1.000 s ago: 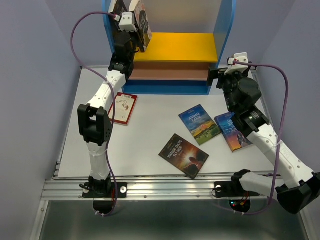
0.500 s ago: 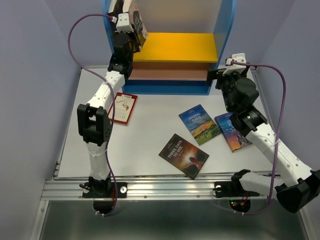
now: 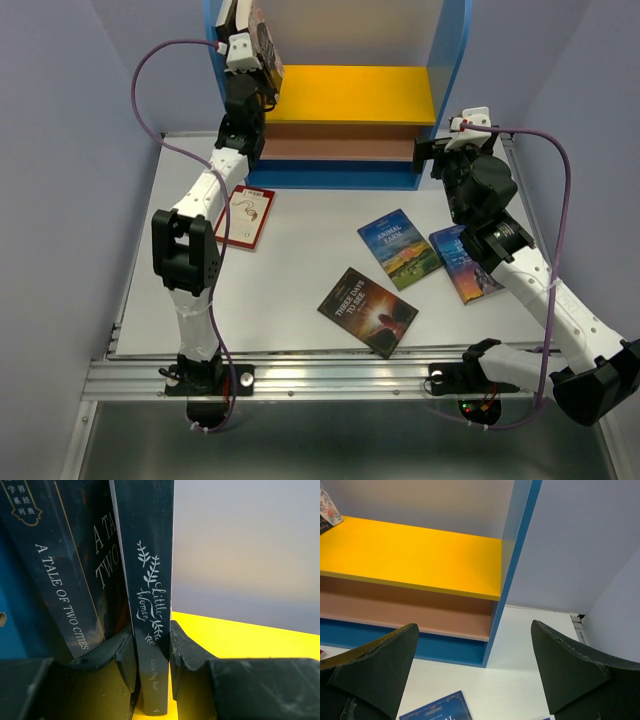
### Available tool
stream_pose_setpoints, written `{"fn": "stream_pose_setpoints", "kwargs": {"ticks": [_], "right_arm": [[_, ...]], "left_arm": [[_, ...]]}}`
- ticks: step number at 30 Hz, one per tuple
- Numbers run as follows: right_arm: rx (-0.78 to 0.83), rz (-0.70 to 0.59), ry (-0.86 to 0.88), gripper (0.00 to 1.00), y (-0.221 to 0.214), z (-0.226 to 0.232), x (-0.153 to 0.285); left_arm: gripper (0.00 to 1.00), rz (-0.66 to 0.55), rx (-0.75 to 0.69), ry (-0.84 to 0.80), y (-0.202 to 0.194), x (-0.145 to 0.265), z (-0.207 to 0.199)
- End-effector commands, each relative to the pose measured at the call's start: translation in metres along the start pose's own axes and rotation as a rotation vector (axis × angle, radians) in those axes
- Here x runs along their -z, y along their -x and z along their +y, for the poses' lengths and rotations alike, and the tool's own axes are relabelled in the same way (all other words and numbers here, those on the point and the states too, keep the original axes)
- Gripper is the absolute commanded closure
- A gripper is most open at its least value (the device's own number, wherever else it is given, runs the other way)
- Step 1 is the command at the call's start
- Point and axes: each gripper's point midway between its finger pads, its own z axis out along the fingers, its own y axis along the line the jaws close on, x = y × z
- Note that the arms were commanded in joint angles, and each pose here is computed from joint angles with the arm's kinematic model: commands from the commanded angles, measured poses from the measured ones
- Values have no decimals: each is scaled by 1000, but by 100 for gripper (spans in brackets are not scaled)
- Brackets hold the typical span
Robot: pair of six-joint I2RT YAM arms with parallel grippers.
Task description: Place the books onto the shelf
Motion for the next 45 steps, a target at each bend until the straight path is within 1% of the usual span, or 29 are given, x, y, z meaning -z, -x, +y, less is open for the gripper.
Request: {"fn": "stream_pose_setpoints", "kwargs": {"ticks": [1,2,5,6,15,19,20,21,22,23,24,25,27,28,29,30,31,32,33,35,36,37,38,39,40,43,44,45], "right_arm": [[-14,-52,-18,0,14,-4,1],[-13,-53,-15,0,14,-3,1],[-10,-50,-6,0,13,-1,0],[-7,-49,-6,0,12,-1,0],[1,-37,7,0,7,4,-4],[1,-36,12,0,6,5,-4],[2,-35,16,0,5,6,-5],[-1,-38,16,0,6,6,-5],[-1,-36,23,0,5,7,-5],[-1,-37,27,0,6,8,-5],[-6,-35,29,0,4,9,-5],[-14,-35,31,0,4,9,-5],[-36,-28,38,0,1,12,-5],[-43,-18,52,0,-3,15,-5],[-54,-13,61,0,-6,18,-4],[-73,-8,73,0,-8,21,-4],[-78,2,97,0,-13,25,-3],[-90,10,98,0,-15,26,-2],[-112,14,123,0,-16,31,-1],[-129,44,160,0,-25,40,1],[-154,57,175,0,-28,44,3],[-160,67,186,0,-32,46,4],[-157,80,211,0,-37,51,6],[-190,100,220,0,-44,54,8],[-196,108,235,0,-47,57,10],[-212,152,308,0,-65,74,13],[-212,166,330,0,-70,79,14],[-221,181,358,0,-75,86,14]], "left_arm": [[70,-157,35,63,72,12,14],[56,-158,40,65,72,13,14],[47,-152,48,67,71,17,14],[46,-152,55,69,71,19,13],[42,-170,78,63,85,33,3],[35,-164,82,69,85,41,-3],[32,-161,83,71,86,45,-3],[29,-170,101,76,94,51,-3],[18,-160,107,73,94,54,-4],[1,-155,112,67,95,58,-5],[1,-136,115,56,92,62,-7],[1,-117,134,43,98,71,-11],[1,-79,158,8,93,84,-17],[1,-77,191,-19,107,98,-23],[1,-49,203,-29,99,107,-23],[1,-32,217,-55,99,115,-28],[1,-25,231,-71,110,129,-29],[1,-7,237,-80,109,137,-30],[1,33,244,-109,99,145,-35],[1,80,241,-134,99,166,-34],[1,130,228,-138,81,173,-32],[1,151,217,-138,75,179,-29],[1,208,190,-129,57,191,-22],[1,244,172,-112,46,196,-16],[1,305,163,-65,30,206,-5],[1,407,161,53,-12,219,28],[1,428,185,111,-22,219,49],[1,465,193,143,-40,223,64]]}}
